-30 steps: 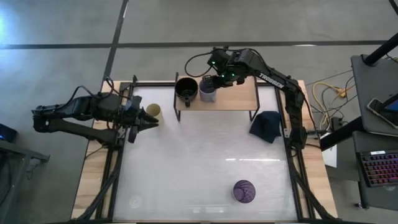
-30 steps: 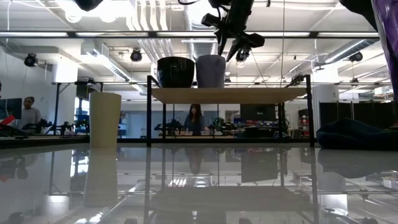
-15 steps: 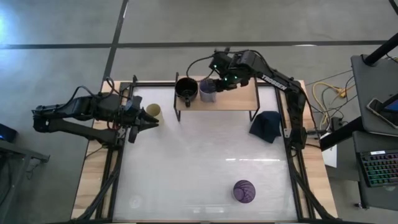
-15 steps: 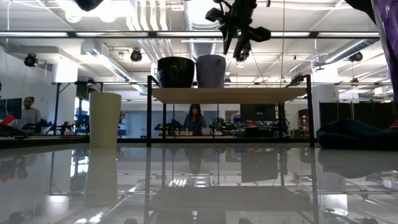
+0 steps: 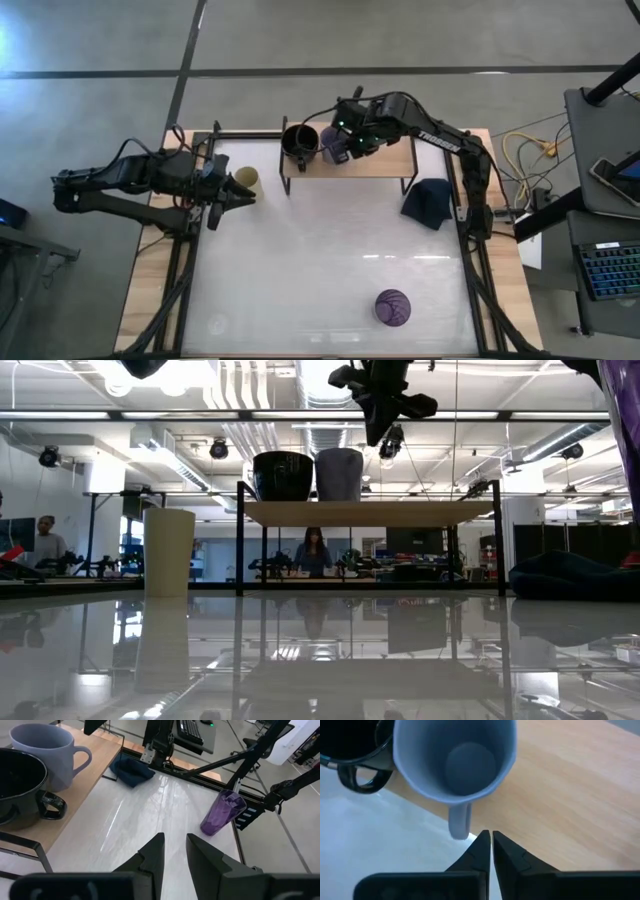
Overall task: Stack small to large cups/mugs on shelf
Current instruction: Put the violet mug on the shelf
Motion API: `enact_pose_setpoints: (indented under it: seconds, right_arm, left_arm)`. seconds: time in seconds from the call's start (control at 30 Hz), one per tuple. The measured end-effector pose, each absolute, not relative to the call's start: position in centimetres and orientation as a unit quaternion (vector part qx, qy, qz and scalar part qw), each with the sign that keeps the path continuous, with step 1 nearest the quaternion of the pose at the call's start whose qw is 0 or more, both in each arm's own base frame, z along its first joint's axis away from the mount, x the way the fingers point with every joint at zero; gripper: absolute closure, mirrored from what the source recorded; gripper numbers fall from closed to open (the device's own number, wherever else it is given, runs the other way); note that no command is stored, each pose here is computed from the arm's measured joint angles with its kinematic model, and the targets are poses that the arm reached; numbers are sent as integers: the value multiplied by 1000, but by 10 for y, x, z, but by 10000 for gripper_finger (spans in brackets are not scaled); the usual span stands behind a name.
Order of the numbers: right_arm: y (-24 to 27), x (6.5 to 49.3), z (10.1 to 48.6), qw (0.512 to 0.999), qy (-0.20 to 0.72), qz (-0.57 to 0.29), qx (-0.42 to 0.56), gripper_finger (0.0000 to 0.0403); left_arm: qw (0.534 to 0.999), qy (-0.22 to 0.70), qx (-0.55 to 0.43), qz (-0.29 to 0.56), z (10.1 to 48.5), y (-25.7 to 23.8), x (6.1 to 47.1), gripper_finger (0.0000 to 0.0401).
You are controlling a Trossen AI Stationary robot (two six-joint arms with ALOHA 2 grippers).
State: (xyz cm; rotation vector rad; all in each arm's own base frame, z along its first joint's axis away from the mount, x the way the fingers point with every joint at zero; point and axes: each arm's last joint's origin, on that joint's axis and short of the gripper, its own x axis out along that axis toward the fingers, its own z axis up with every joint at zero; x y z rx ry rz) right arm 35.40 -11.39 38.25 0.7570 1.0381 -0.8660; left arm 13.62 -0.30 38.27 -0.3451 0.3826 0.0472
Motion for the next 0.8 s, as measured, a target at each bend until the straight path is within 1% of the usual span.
enact_pose_setpoints:
  seconds: [0.3, 0.8]
  right_arm:
    - [-115, 360, 361, 695, 504, -384, 340, 394]
    - [-111, 372, 361, 728, 478, -348, 347, 394]
  left_arm:
    - [966, 188, -173, 24, 383, -3, 136, 335]
    - [966, 188, -174, 24, 383, -3, 135, 335]
